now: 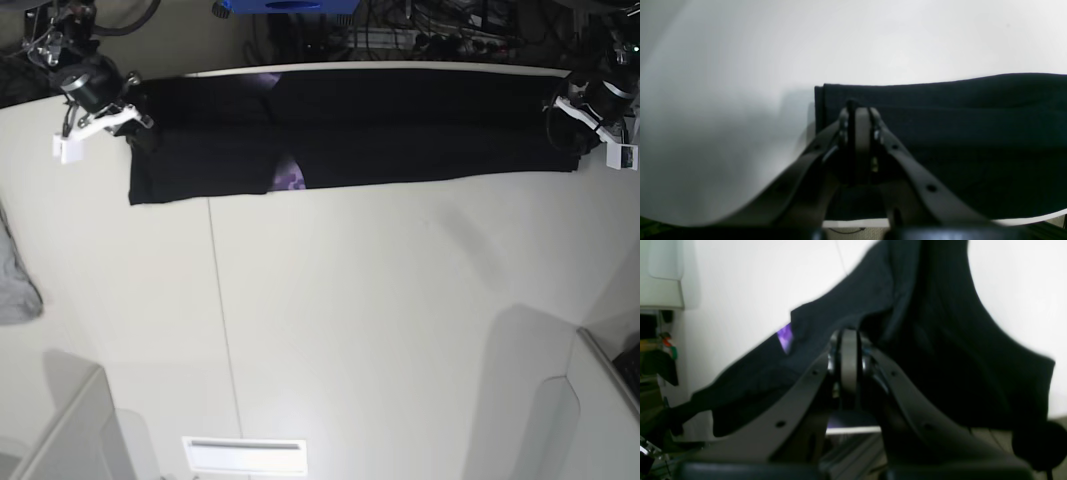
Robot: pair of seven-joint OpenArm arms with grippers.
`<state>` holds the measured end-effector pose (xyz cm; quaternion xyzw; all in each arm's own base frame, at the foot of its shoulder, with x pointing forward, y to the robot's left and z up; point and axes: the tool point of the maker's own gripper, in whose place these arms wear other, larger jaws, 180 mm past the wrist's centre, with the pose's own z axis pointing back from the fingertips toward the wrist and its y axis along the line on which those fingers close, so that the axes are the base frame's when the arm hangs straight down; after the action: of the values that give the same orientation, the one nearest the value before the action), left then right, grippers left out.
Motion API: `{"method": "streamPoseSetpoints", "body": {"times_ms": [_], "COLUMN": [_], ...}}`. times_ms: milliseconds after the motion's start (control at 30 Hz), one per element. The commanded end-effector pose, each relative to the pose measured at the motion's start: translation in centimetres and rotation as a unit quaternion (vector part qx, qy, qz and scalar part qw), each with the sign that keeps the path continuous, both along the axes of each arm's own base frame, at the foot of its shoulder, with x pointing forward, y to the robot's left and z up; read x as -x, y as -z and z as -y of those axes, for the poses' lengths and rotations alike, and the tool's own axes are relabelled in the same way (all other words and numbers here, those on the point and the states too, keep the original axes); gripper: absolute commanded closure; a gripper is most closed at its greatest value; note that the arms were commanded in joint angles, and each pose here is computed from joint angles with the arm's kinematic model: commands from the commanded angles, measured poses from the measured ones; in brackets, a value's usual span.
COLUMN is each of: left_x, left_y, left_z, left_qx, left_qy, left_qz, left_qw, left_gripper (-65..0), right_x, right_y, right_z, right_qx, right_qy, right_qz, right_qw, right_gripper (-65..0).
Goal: Fold the T-shirt properly
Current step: 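Lift the hem and fold it over onto the collar edge, then release the hem and move both grippers to the folded edge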
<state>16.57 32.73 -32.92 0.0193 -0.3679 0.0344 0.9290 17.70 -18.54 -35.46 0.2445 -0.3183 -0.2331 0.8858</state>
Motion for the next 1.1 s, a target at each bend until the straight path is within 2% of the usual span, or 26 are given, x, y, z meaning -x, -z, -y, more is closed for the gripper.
{"method": "streamPoseSetpoints", "body": {"times_ms": [0, 67, 200, 367, 533, 967, 1000, 1067], "left_x": [-0.1, 0.1, 0.4, 1.4, 1.9, 2.9, 3.0, 3.1], "left_y": [-0.8, -0.7, -0.4, 0.5, 1.7, 2.6, 2.6, 2.6], "left_z": [-0.2, -0.2, -0.2, -0.6, -0.1, -0.6, -0.8, -1.0], "left_qx": [-0.01, -0.01, -0.012, -0.048, -0.068, -0.098, -0.103, -0.107], "left_qy": [0.007, 0.007, 0.009, 0.02, 0.047, 0.041, 0.04, 0.038], "left_qz": [0.01, 0.007, -0.001, -0.032, -0.059, -0.084, -0.087, -0.089], "left_qw": [1.0, 1.0, 1.0, 0.998, 0.995, 0.991, 0.99, 0.989], "left_gripper": [0.0, 0.0, 0.0, 0.0, 0.0, 0.0, -1.6, -16.0], "right_x": [-0.3, 0.0, 0.7, 1.3, 1.5, 2.2, 2.3, 2.3], "right_y": [-0.9, -0.6, 0.6, 1.6, 1.8, 2.5, 2.5, 2.5], "right_z": [0.3, 0.5, 1.3, 1.7, 1.5, 1.8, 1.7, 1.7], "right_qx": [0.005, 0.014, 0.065, 0.1, 0.097, 0.097, 0.096, 0.097], "right_qy": [-0.001, -0.002, -0.004, 0.001, 0.005, 0.007, 0.008, 0.008], "right_qz": [0.016, 0.01, -0.009, -0.025, -0.028, -0.042, -0.044, -0.043], "right_qw": [0.9999, 0.9998, 0.9978, 0.9947, 0.9949, 0.9944, 0.9944, 0.9944], "right_gripper": [0.0, 0.0, 0.0, 0.0, 0.0, 0.0, -3.8, -15.0]}}
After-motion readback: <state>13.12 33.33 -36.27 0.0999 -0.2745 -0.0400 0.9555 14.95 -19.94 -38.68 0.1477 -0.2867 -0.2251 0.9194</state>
